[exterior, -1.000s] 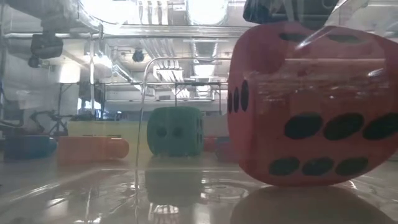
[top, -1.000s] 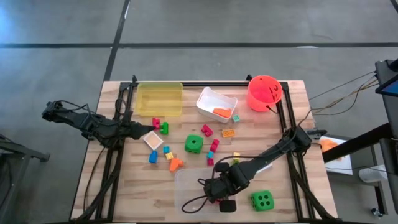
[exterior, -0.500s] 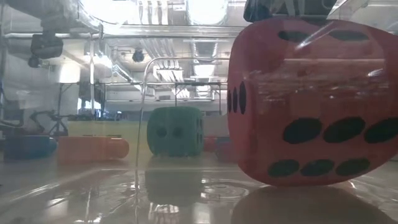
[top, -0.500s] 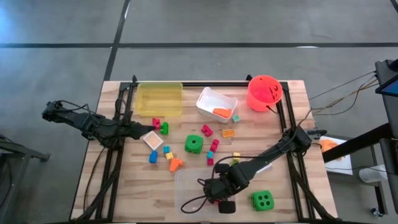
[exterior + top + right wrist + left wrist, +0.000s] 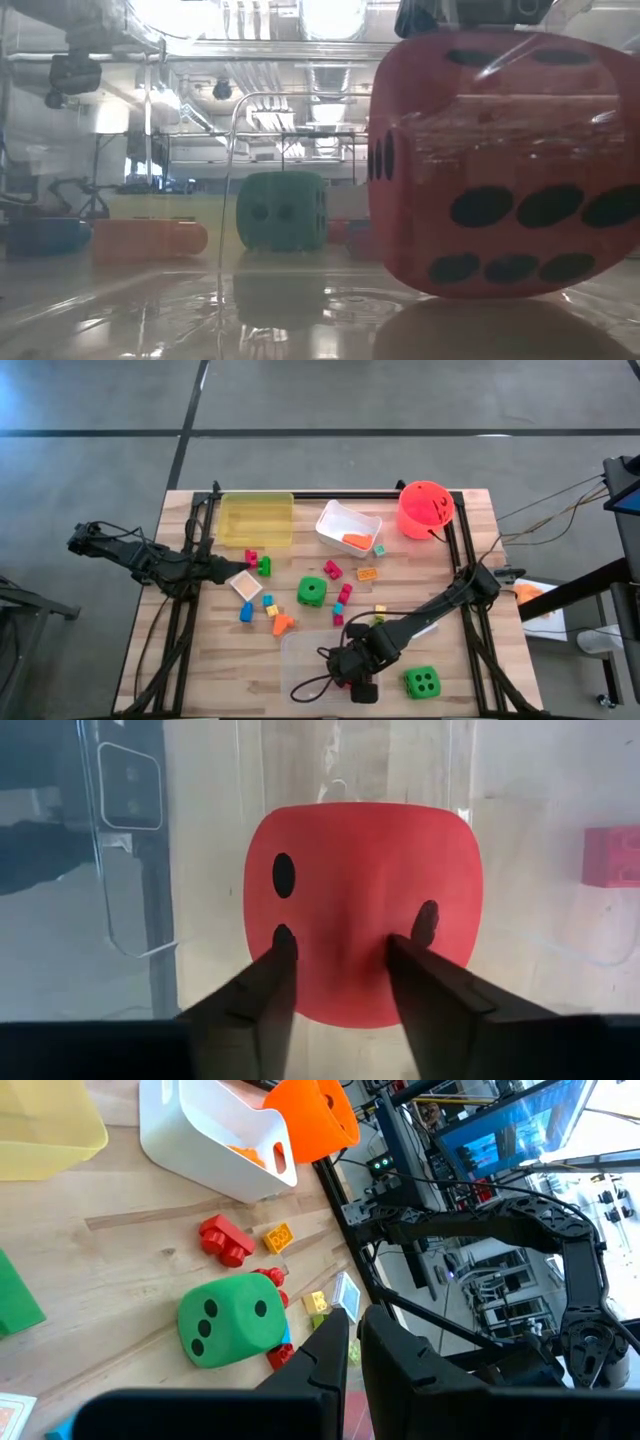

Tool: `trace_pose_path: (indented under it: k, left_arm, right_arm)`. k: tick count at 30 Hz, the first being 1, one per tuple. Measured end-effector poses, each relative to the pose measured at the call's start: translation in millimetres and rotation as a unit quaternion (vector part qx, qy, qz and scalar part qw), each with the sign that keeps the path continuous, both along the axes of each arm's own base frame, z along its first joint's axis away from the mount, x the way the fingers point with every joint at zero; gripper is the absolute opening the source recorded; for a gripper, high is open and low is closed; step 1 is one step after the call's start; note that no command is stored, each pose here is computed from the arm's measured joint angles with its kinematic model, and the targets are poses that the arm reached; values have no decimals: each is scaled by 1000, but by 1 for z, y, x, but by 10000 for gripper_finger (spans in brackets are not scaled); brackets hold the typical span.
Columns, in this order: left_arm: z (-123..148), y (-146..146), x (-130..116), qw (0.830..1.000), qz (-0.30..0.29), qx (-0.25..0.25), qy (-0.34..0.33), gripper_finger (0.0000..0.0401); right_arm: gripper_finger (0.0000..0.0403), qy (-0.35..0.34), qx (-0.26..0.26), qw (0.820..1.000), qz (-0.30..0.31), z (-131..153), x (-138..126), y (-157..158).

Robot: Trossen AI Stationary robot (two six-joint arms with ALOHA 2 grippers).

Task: Pick & Place Toys
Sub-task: Put the pink dice into the transparent bin

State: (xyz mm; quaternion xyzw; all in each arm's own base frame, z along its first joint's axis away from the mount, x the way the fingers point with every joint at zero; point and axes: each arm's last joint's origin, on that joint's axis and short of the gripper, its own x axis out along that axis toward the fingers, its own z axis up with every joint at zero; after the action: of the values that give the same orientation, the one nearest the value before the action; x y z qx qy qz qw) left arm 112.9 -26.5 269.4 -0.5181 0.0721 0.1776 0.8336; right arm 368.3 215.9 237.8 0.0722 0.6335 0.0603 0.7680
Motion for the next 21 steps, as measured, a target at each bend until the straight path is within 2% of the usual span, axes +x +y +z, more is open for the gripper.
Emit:
trace_pose_path:
  k: [8, 21]
  left_arm:
    - [0, 0, 0, 1000, 0, 0, 0, 28]
    - [0, 0, 0, 1000, 0, -1, 0, 29]
  right_arm:
    - [222, 7, 13, 1000, -9, 0, 0, 1]
    - [228, 9, 44, 999, -5, 10, -2, 2]
